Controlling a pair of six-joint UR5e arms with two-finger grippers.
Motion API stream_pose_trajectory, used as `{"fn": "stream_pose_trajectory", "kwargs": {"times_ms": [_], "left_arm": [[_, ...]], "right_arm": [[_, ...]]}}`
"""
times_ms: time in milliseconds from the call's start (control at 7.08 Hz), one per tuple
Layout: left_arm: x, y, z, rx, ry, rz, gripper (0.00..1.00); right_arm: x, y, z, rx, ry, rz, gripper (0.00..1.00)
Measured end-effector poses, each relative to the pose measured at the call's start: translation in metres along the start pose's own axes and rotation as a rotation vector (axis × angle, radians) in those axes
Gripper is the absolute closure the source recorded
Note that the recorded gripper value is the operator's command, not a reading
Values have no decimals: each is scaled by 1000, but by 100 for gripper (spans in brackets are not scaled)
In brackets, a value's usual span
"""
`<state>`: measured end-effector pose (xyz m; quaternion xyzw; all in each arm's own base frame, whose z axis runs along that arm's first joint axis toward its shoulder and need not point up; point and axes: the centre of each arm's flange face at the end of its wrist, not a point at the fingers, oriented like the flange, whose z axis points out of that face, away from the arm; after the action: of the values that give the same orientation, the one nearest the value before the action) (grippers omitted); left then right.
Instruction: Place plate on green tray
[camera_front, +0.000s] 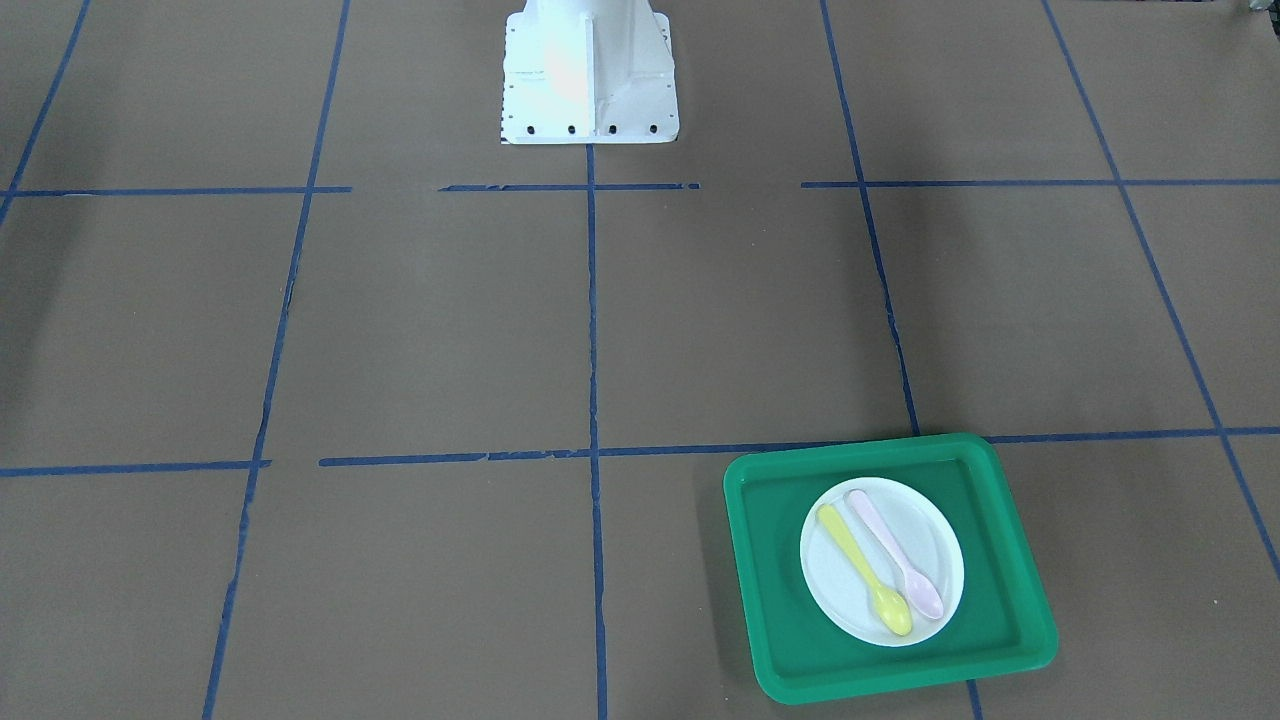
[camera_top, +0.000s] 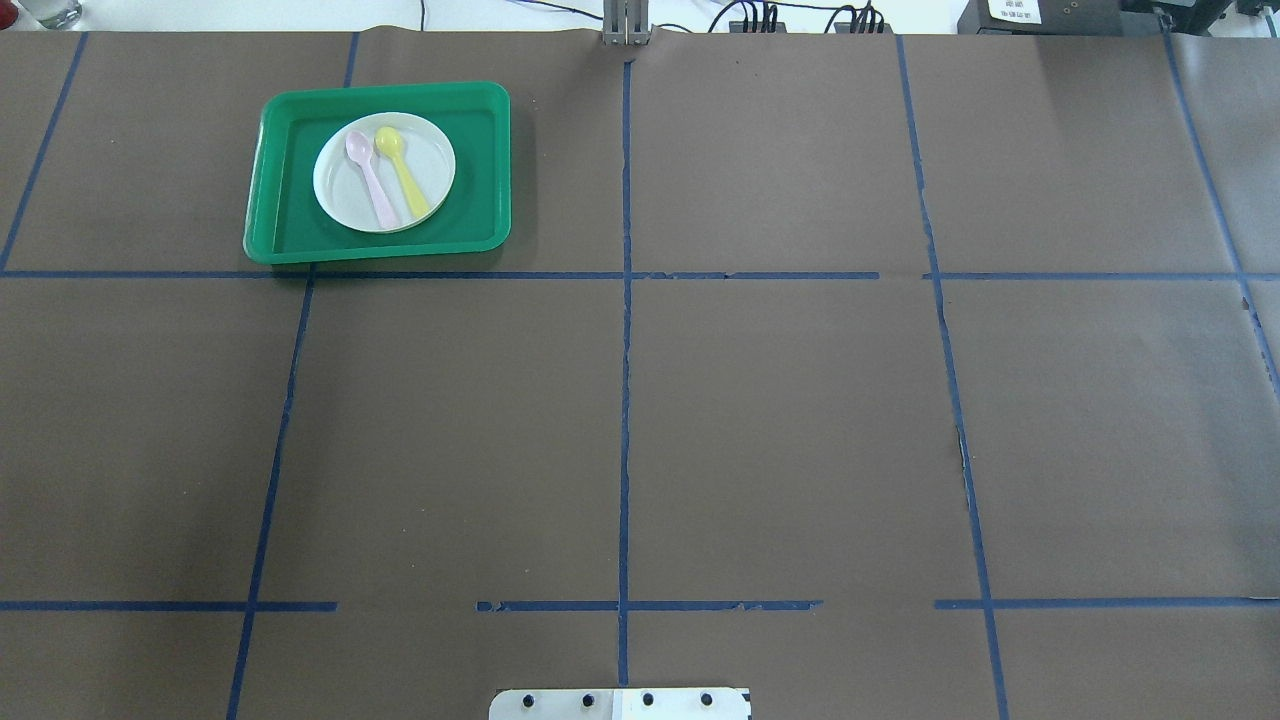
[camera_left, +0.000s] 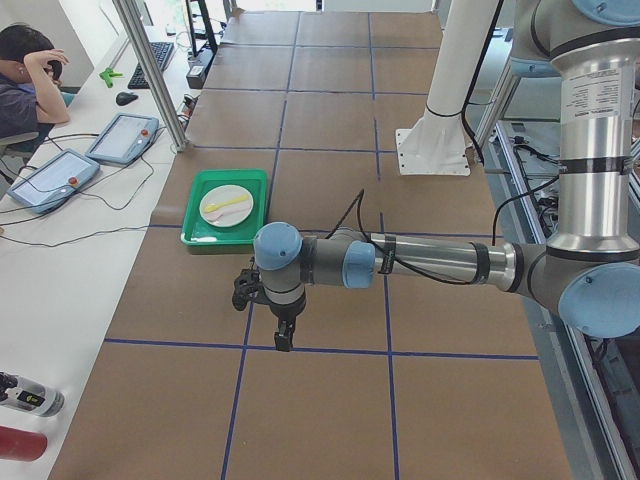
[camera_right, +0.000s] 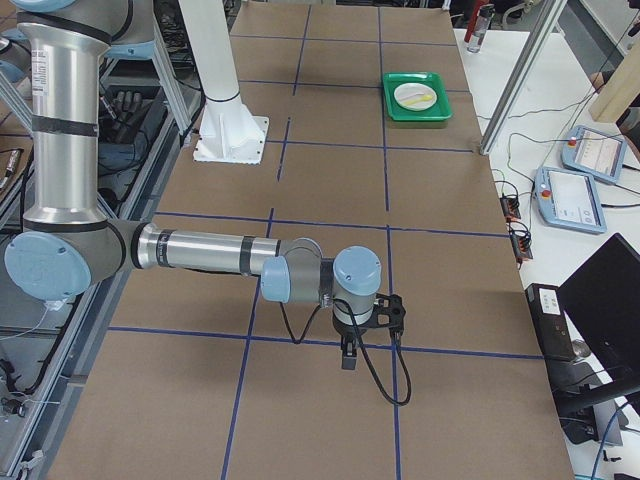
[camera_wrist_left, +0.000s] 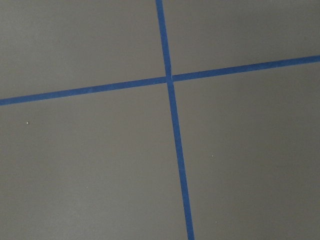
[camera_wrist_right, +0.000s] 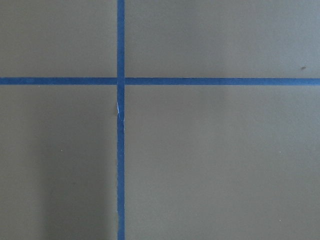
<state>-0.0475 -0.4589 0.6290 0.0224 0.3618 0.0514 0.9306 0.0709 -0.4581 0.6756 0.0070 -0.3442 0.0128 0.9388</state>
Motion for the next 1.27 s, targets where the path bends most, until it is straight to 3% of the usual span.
{"fn": "stream_pose_trajectory", "kwargs": {"times_ms": [1271], "left_arm": [[-6, 4, -2, -1, 1, -19, 0]], "right_arm": [[0, 0, 0, 0, 0, 0, 0]]}}
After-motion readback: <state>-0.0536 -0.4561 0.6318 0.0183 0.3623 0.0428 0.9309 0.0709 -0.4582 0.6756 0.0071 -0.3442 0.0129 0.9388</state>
